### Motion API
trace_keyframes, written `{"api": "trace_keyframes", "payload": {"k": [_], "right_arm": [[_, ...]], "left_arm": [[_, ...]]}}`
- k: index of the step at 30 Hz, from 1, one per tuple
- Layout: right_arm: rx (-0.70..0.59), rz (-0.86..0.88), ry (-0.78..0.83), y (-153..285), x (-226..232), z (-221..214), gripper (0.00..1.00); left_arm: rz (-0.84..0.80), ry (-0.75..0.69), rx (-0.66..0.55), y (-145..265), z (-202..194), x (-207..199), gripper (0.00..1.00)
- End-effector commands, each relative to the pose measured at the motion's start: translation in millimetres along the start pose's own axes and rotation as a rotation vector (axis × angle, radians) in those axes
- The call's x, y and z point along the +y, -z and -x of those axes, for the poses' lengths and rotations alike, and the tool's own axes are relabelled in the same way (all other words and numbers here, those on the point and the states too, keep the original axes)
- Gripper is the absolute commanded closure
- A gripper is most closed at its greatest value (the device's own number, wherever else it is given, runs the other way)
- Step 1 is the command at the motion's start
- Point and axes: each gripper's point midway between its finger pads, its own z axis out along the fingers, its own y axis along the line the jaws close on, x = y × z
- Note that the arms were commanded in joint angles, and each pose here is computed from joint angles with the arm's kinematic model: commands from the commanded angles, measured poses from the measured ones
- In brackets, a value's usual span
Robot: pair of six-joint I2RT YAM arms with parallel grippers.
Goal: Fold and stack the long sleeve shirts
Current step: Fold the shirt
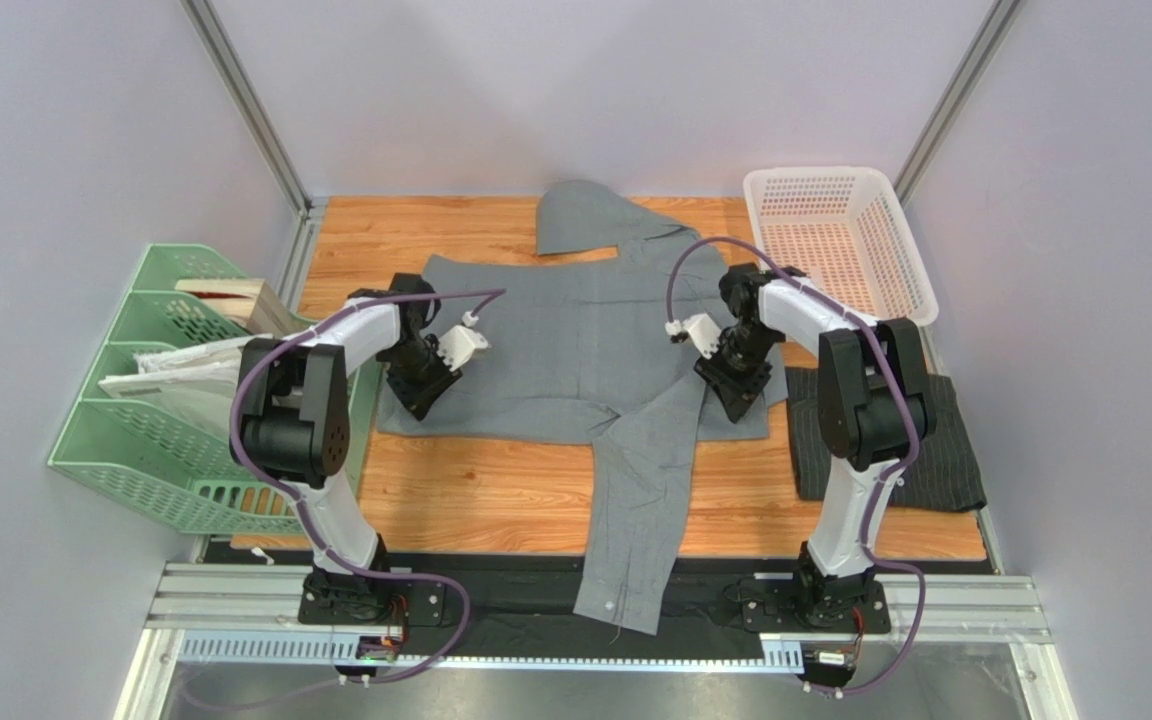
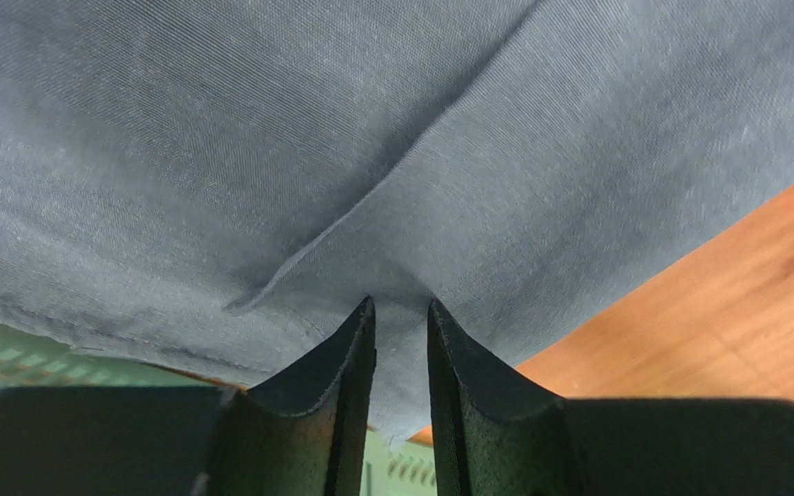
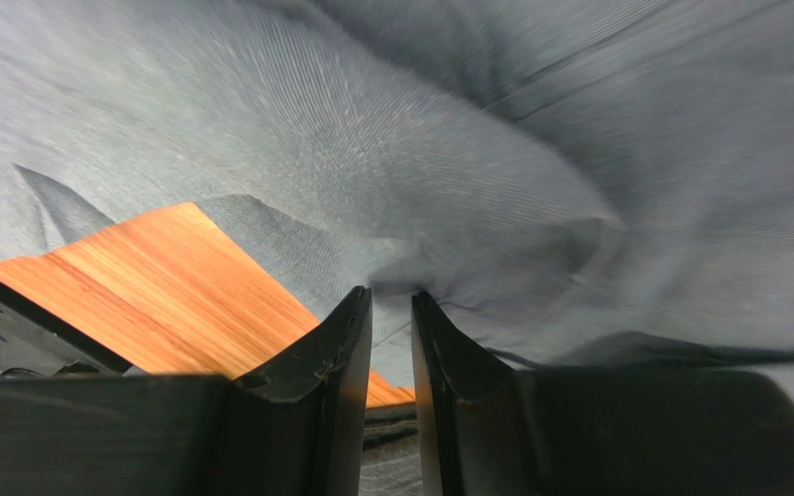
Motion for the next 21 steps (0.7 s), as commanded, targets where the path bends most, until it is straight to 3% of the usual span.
{"api": "trace_keyframes", "payload": {"k": [1,6,9,12,16,18,21], "right_arm": [[0.030,-0.014,-0.032,-15,0,-12,0.74],[0.017,-0.005,-0.038,-7,6,-12,0.71],[-0.057,-0.012,-0.010,25,15,-1,0.65],[-0.183,0.021,0.082,64,42,7,0.56],[-0.315,0.059,0.315,88,91,7,0.41],[-0.340,0.095,0.444,81,117,7,0.34],[-0.400,0.083,0.731,71,160,28,0.30]], "left_arm": [[0.018,-0.005,0.048,-6,-15,-1,0.69],[0.030,-0.008,0.047,-2,-12,4,0.69],[0.029,-0.001,-0.054,22,8,0,0.63],[0.013,-0.020,-0.263,72,44,-16,0.56],[0.111,-0.054,-0.608,151,84,-36,0.30],[0.201,-0.016,-0.770,196,95,-41,0.23],[0.174,0.079,-0.910,226,103,-58,0.01]]}}
